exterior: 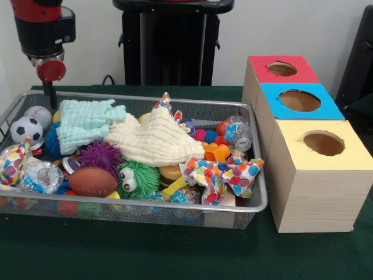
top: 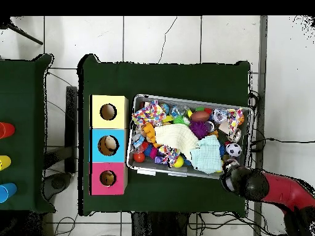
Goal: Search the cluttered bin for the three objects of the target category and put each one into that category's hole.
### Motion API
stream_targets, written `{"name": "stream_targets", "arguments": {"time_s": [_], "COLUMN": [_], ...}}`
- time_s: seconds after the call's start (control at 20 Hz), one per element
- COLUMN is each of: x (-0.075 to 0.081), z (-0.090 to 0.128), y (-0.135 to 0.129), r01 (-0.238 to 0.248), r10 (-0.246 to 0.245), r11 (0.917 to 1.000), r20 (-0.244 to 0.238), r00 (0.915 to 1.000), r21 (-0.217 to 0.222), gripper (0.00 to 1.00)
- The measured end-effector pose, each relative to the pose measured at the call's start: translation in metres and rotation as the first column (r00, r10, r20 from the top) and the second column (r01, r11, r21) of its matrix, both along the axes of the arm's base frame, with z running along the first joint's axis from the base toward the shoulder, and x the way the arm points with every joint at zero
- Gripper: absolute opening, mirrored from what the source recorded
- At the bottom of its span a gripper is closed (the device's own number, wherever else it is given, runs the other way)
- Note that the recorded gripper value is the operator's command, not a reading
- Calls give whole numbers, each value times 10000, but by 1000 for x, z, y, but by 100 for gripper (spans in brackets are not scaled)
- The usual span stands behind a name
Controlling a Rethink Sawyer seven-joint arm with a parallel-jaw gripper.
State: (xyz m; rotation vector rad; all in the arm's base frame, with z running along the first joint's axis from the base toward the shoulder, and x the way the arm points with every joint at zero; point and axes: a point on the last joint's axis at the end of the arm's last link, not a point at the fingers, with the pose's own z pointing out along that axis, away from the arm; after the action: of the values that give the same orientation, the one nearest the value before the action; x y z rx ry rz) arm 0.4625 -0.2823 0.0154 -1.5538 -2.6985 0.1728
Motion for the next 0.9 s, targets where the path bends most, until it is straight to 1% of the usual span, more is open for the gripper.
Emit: {"name": "stream_targets", "arguments": {"time_s": [0.05,0.25,0.5,0.65,0.9], "x": [1,6,3,6,5], "z": [-2,-25,-42,-52,-64], "y": [0,-3,4,4,1], "r01": [-31,-435,-718,-888,-996], "r10": [31,438,718,890,1001], "r11": [10000,9990,9974,9960,9950], "r20": [15,303,312,441,554], "r00": [10000,9986,9969,9951,9934], "r21": [-9,-107,-14,-58,-120], "gripper": [100,100,100,100,100]}}
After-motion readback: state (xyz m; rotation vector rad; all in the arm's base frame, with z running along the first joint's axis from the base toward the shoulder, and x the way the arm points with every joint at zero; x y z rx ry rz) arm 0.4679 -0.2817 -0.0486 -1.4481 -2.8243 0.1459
